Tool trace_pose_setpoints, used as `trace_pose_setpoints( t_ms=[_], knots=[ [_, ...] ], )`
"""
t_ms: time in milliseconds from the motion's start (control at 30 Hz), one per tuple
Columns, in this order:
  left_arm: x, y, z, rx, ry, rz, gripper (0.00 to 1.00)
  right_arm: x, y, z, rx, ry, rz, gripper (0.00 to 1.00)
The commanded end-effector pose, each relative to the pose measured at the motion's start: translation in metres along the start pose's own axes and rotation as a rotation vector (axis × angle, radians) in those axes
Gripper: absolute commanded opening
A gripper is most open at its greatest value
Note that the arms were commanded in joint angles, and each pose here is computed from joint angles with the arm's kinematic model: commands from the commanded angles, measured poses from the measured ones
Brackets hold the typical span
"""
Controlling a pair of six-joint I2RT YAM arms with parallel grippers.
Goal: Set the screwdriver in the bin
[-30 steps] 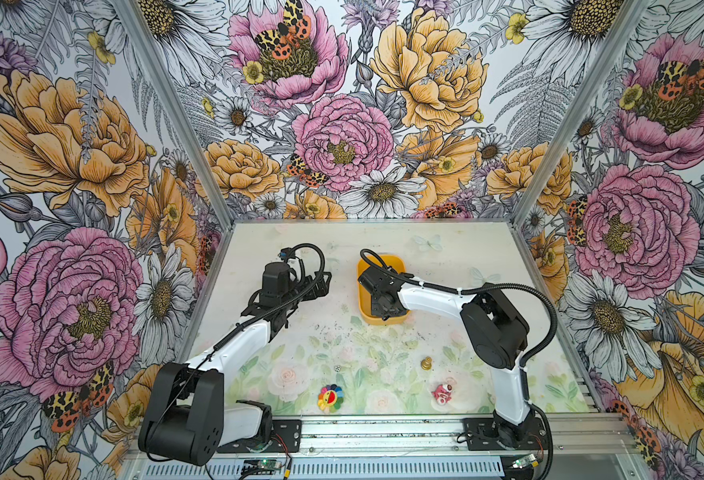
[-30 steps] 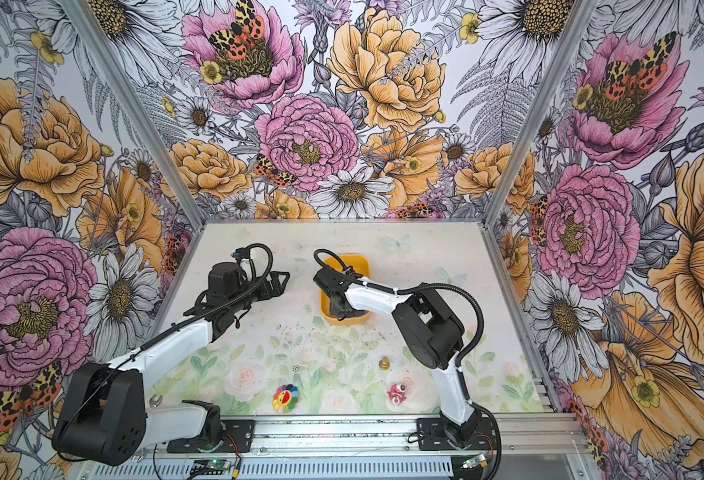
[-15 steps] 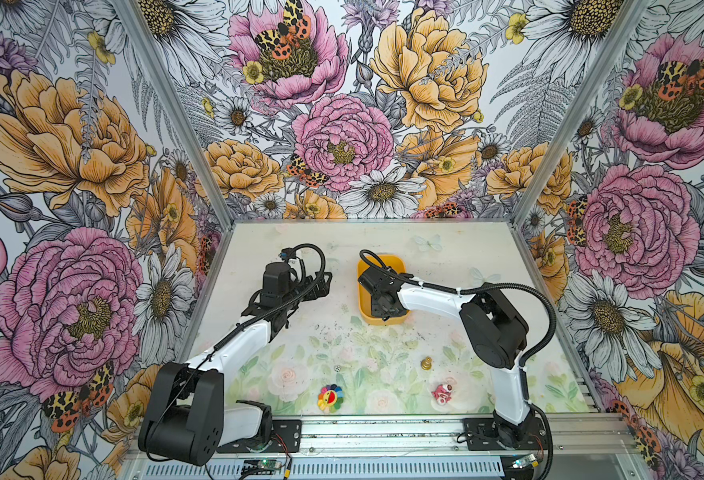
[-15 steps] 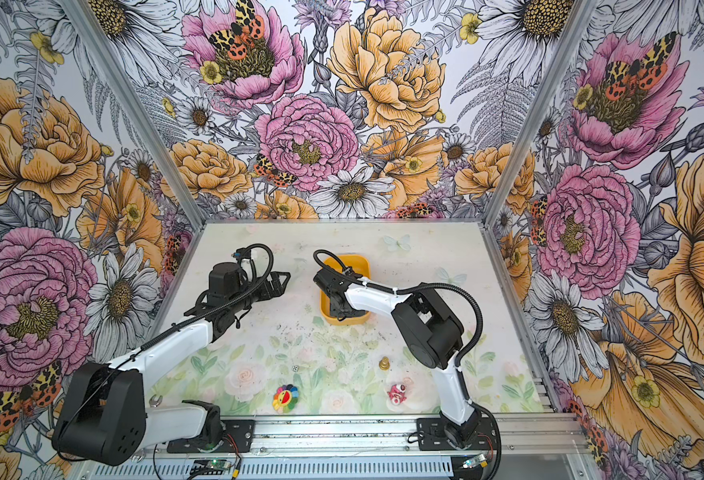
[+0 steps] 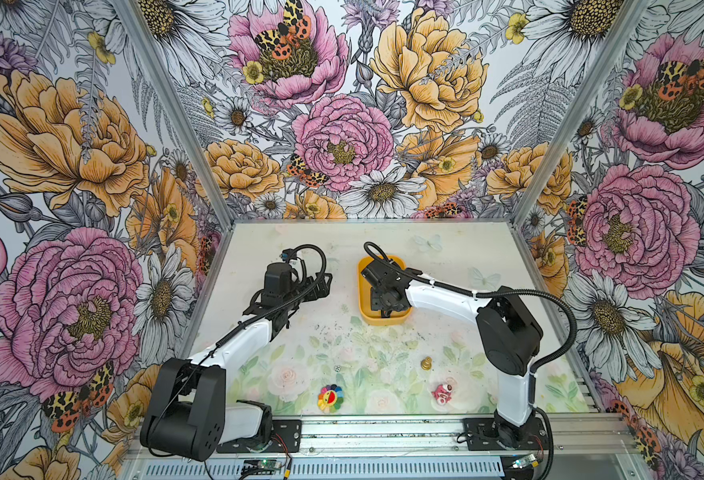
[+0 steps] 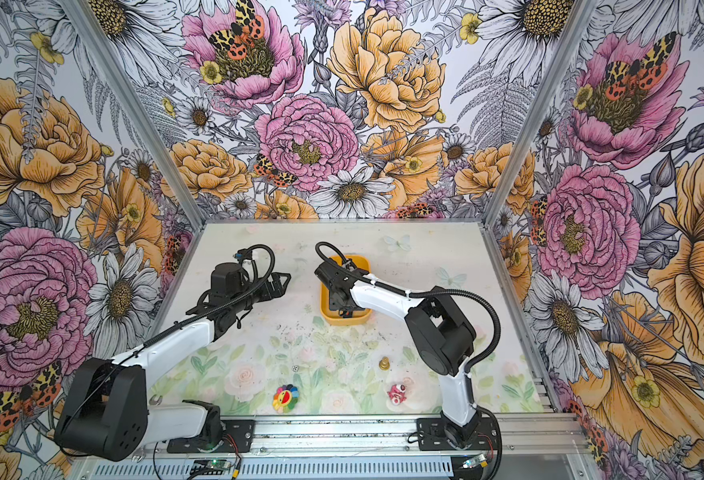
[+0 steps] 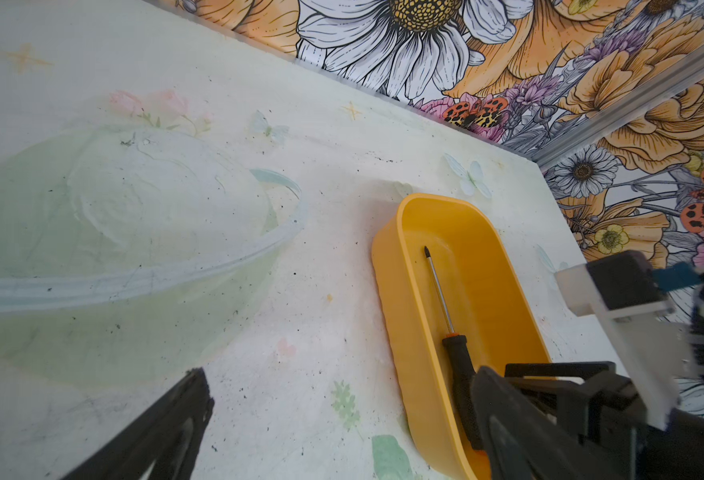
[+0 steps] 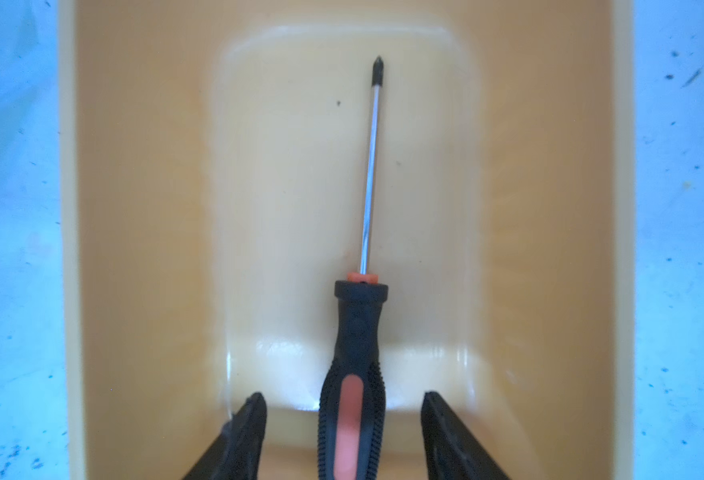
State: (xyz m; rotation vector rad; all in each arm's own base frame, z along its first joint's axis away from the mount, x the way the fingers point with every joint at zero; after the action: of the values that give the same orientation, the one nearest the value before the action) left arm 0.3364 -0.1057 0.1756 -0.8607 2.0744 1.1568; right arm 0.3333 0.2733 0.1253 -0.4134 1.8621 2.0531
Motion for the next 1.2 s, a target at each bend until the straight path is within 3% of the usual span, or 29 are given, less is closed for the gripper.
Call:
trace_pose_setpoints(
  t_ms=[0,200,267,567,867,1167],
  knots=[
    [-0.008,-0.002,-0.004,-0.011,-0.026,-0.019,0.99,-0.017,0.032,-0.003,-0.057,0.033,-0.053,0.62],
    [-0.016,0.004,0.004,-0.091,-0.057,-0.046,0.99,-0.038,0.074,-0.035,0.010,0.242,-0.220,0.61],
    [-0.021,0.007,0.005,-0.095,-0.064,-0.066,0.99,-0.048,0.090,-0.055,0.019,0.255,-0.290,0.61],
    [-0.035,0.032,0.014,-0.155,-0.155,-0.258,0.99,-0.067,0.141,-0.179,0.001,0.050,-0.592,0.61],
    [-0.050,0.057,0.043,-0.350,-0.262,-0.332,0.99,-0.040,0.100,-0.273,0.090,-0.096,-0.748,0.61],
    [-0.037,0.063,0.068,-0.438,-0.339,-0.439,0.99,-0.015,0.066,-0.296,0.185,-0.072,-0.892,0.61]
  ],
)
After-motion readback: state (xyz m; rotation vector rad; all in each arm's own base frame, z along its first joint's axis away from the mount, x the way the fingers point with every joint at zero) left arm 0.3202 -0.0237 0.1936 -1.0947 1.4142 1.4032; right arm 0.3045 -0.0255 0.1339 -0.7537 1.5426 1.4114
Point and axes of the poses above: each gripper's point midway between its finger pads, its own y axis back along the fingers, its own z axis along the line the jaws close on, x = y × z, the point moved 5 cm from there along y, back along the fingers, and after that the axes turned 3 degrees about -y, right-handed, at the moved point
